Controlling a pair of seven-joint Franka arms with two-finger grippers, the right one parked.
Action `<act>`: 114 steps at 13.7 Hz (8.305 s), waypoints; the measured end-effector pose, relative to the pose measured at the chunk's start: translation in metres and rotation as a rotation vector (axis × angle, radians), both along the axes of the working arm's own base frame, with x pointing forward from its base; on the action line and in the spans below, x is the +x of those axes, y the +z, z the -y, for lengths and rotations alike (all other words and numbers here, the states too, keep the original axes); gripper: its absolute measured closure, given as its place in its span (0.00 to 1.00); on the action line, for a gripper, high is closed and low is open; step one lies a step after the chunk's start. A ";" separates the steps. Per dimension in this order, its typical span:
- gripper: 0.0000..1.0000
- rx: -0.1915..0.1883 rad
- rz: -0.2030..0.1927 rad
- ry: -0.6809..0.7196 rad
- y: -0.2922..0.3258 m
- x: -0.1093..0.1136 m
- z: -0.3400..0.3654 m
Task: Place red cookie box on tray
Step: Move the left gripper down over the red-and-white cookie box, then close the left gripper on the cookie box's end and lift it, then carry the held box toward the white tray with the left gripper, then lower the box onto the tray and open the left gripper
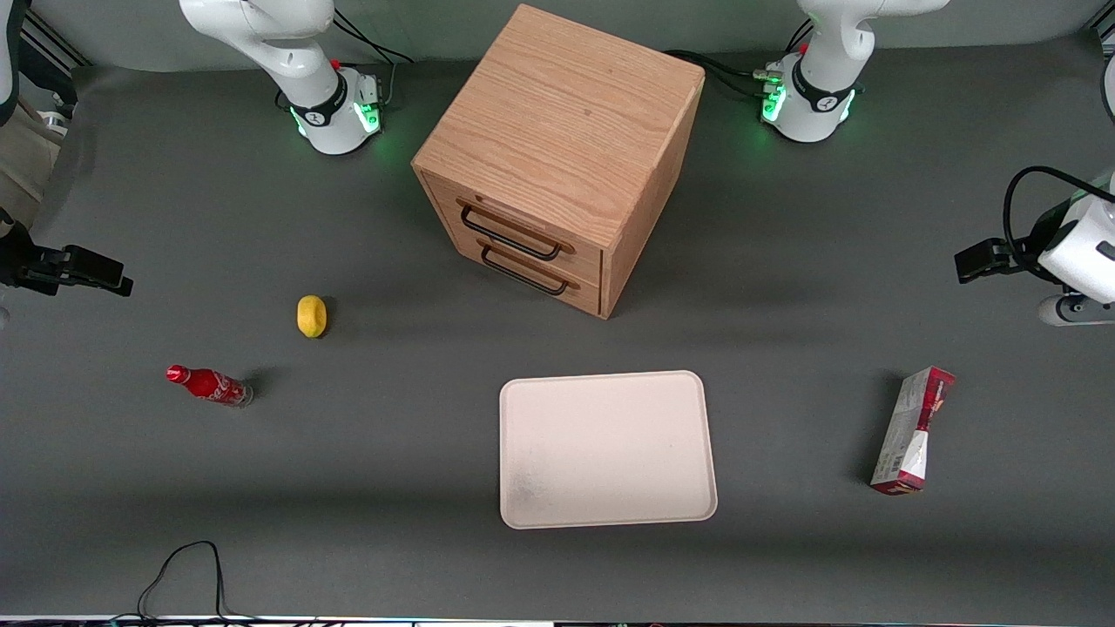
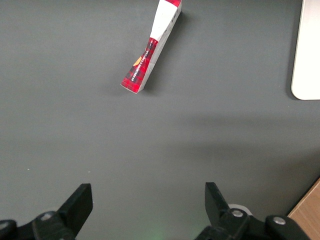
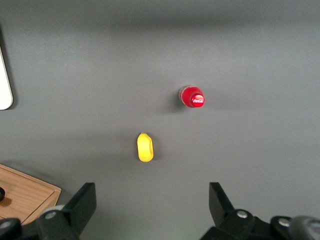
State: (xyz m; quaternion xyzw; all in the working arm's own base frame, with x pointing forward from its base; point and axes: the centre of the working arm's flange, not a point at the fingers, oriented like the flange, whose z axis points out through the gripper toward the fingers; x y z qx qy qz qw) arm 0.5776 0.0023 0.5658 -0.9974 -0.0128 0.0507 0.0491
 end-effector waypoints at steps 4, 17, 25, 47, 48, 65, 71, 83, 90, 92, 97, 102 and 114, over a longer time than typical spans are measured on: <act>0.00 -0.002 0.027 0.008 0.011 0.005 -0.008; 0.00 -0.092 -0.037 -0.523 -0.068 0.106 -0.092; 0.00 -0.098 -0.026 -0.555 -0.111 0.133 -0.085; 0.00 -0.151 0.036 -0.640 -0.309 0.135 -0.063; 0.00 -0.151 0.041 -0.640 -0.313 0.134 -0.063; 0.97 -0.146 0.061 -0.694 -0.308 0.133 -0.068; 0.97 -0.192 -0.080 -0.655 -0.112 0.119 -0.073; 0.97 -0.231 -0.094 -0.276 -0.011 0.092 -0.012; 0.97 -0.262 0.035 -0.058 -0.039 0.098 0.234; 0.97 -0.274 0.042 -0.032 -0.080 0.118 0.240; 0.97 -0.218 0.099 0.057 -0.169 0.143 0.278; 0.97 -0.179 0.163 0.046 -0.240 0.156 0.298; 0.97 -0.167 0.134 0.078 -0.294 0.153 0.307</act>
